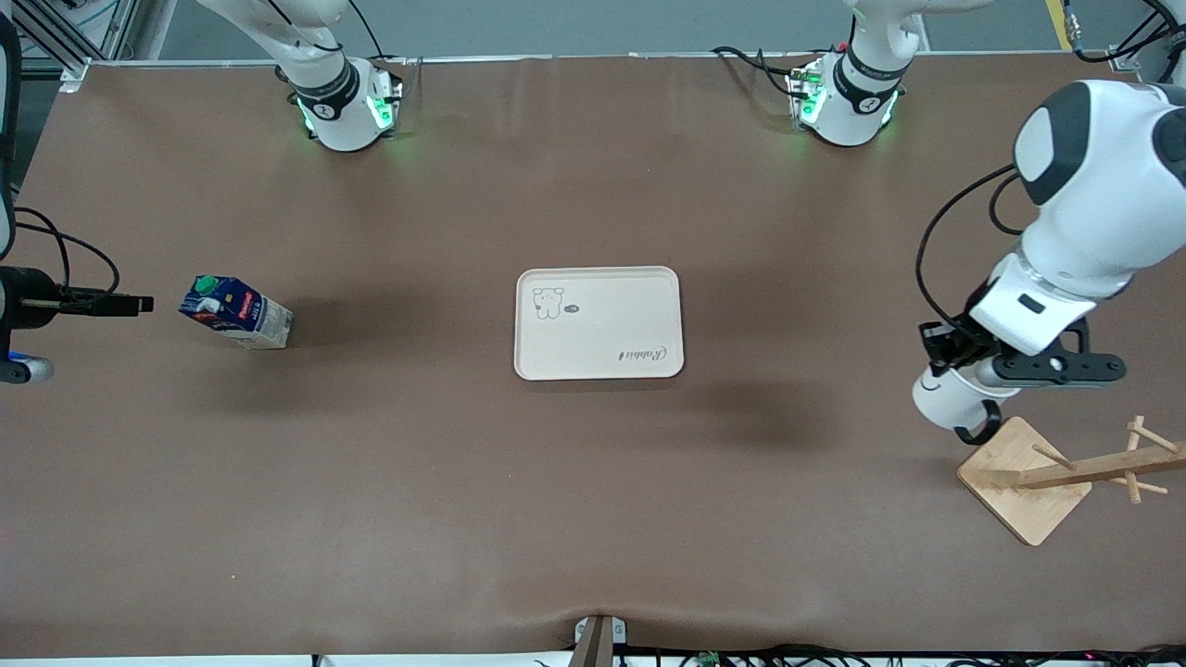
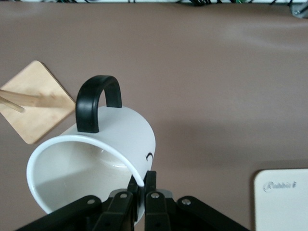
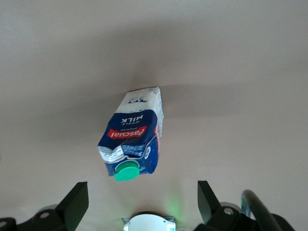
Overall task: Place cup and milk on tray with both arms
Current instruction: 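Lift the mug off the stand and carry it onto the tray with the left gripper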
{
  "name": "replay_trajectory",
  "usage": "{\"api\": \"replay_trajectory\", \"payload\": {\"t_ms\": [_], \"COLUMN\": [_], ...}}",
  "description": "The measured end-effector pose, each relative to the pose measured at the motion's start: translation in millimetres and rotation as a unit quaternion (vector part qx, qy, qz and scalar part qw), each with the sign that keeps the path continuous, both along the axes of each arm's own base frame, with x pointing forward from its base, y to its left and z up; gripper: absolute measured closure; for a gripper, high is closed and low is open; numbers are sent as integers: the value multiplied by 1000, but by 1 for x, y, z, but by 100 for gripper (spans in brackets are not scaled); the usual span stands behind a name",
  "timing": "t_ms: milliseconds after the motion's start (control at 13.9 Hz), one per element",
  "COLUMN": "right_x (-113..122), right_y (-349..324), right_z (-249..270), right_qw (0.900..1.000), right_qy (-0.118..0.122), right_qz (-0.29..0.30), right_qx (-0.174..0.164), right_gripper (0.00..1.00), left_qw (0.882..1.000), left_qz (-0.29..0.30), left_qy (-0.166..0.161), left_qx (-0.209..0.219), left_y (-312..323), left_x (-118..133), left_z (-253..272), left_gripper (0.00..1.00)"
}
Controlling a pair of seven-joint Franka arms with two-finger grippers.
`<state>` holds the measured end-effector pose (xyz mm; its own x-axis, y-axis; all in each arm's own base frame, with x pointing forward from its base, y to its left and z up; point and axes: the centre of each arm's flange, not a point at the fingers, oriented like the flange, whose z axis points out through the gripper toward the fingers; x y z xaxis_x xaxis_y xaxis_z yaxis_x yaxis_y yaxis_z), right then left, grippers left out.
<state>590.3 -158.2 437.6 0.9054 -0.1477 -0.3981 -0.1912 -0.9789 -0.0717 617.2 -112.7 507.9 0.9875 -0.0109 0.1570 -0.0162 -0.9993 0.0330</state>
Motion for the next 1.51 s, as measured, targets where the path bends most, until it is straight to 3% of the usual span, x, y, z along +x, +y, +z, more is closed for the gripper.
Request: {"api": "replay_trajectory", "payload": {"t_ms": [432, 504, 720, 1008, 1153, 1369, 1513], "right_x": [-14, -15, -23, -40, -45, -55, -64], "right_y": [9, 13, 18, 24, 26, 34, 38], "right_z": [-37, -49, -74, -70, -73, -90, -101], "right_qw": [999, 999, 999, 999, 999, 997, 997], "right_qy": [40, 35, -18, -32, -39, -71, -74], "right_qz": [-1, -5, -21, -23, -23, -22, -23], "right_qx": [18, 26, 29, 29, 27, 15, 13], "right_gripper": [0, 0, 0, 0, 0, 0, 0], "left_qw": [999, 998, 995, 991, 988, 981, 978], "left_qz": [-16, -21, -25, -34, -16, 10, 24], "left_qy": [49, 58, 91, 128, 149, 181, 191], "left_qx": [8, 10, 20, 35, 47, 73, 81], "left_y": [-64, -79, -134, -236, -282, -342, -363], "left_x": [-24, -30, -51, -82, -97, -123, -130], "left_z": [-10, -11, -23, -68, -105, -174, -210], "left_gripper": [93, 93, 93, 93, 93, 93, 93]}}
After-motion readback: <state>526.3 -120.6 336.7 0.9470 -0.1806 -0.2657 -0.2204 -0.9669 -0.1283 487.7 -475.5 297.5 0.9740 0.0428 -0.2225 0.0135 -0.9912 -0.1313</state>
